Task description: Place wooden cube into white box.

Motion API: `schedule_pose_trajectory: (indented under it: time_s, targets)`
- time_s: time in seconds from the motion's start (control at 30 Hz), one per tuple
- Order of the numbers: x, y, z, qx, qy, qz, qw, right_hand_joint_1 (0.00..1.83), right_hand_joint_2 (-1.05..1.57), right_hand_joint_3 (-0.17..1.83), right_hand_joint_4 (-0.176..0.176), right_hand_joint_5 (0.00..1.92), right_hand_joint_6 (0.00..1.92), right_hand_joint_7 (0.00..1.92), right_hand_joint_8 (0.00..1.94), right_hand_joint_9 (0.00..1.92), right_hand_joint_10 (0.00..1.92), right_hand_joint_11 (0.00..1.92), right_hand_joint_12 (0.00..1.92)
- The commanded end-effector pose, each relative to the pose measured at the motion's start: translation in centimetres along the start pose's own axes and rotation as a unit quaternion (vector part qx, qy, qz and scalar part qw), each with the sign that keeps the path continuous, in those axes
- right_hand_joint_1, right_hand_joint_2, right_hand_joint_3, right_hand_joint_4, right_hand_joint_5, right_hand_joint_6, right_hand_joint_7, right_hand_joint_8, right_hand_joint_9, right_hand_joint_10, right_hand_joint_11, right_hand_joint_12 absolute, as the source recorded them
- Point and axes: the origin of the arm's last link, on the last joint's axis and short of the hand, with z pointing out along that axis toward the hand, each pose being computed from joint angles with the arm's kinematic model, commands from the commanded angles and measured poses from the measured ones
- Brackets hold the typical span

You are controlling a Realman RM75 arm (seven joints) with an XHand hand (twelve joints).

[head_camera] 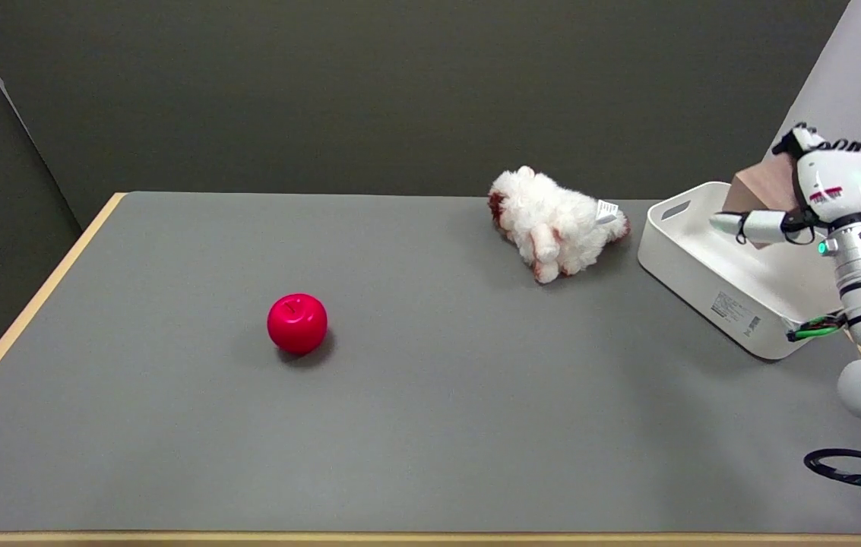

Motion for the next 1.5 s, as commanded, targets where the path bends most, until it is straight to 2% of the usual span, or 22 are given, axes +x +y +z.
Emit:
schedule_pose_trajectory:
  time_s: [0.03, 0.43, 0.5, 0.57, 0.6, 0.67, 0.73, 0.8, 0.87, 0.93, 1.07, 1.17, 1.33, 1.5]
  targets:
    - [-6.8, 3.8, -1.6, -0.098, -0.129, 0.020, 0.987, 1.20, 1.22, 0.11, -0.176, 0.53, 1.47, 0.87, 1.39, 0.85, 1.33, 0.89, 1.92]
    - [-7.4, 0.4, -2.1, -0.081, -0.126, 0.071, 0.986, 1.20, 1.21, 0.11, -0.176, 0.53, 1.47, 0.87, 1.38, 0.85, 1.33, 0.89, 1.92]
    - [-7.3, -0.2, -2.2, -0.075, -0.124, 0.082, 0.986, 1.19, 1.27, 0.04, -0.176, 0.50, 1.48, 0.84, 1.43, 0.85, 1.32, 0.87, 1.88]
    - [-7.0, -0.8, -2.1, -0.070, -0.116, 0.092, 0.986, 0.93, 0.84, 0.72, -0.055, 0.39, 0.87, 0.76, 1.11, 0.75, 1.36, 0.70, 1.77]
    - [-6.8, -1.1, -2.1, -0.067, -0.111, 0.096, 0.987, 0.77, 0.69, 0.91, -0.014, 0.30, 0.60, 0.65, 0.87, 0.63, 1.30, 0.61, 1.74]
    - [-6.2, -2.0, -2.0, -0.059, -0.101, 0.112, 0.987, 0.51, 0.63, 0.87, 0.001, 0.13, 0.36, 0.38, 0.48, 0.36, 1.08, 0.49, 1.74]
    - [-5.8, -2.8, -2.0, -0.053, -0.094, 0.125, 0.986, 0.40, 0.61, 0.82, 0.006, 0.05, 0.29, 0.17, 0.33, 0.17, 0.88, 0.36, 1.65]
    - [-5.2, -3.7, -1.9, -0.041, -0.083, 0.134, 0.987, 0.39, 0.57, 0.85, 0.001, 0.07, 0.21, 0.10, 0.33, 0.11, 0.80, 0.31, 1.64]
    - [-4.5, -4.6, -2.1, -0.028, -0.066, 0.139, 0.988, 0.37, 0.57, 0.84, -0.005, 0.02, 0.24, 0.03, 0.27, 0.04, 0.76, 0.27, 1.60]
    - [-3.8, -5.5, -2.2, -0.018, -0.047, 0.143, 0.988, 0.35, 0.56, 0.85, -0.017, 0.02, 0.19, 0.03, 0.22, 0.03, 0.72, 0.23, 1.54]
    - [-1.9, -7.5, -2.3, 0.009, -0.007, 0.163, 0.987, 0.35, 0.57, 0.85, -0.018, 0.01, 0.20, 0.02, 0.22, 0.01, 0.69, 0.18, 1.48]
    - [1.0, -9.6, -2.5, 0.041, 0.050, 0.186, 0.981, 0.34, 0.58, 0.86, -0.014, 0.02, 0.19, 0.03, 0.20, 0.01, 0.67, 0.12, 1.41]
    - [6.3, -13.8, -3.4, 0.126, 0.137, 0.233, 0.955, 0.33, 0.61, 0.88, -0.019, 0.02, 0.18, 0.03, 0.20, 0.01, 0.64, 0.09, 1.31]
    - [8.5, -17.7, -5.2, 0.200, 0.146, 0.284, 0.926, 0.29, 0.66, 0.93, -0.022, 0.06, 0.16, 0.08, 0.18, 0.03, 0.63, 0.08, 1.21]
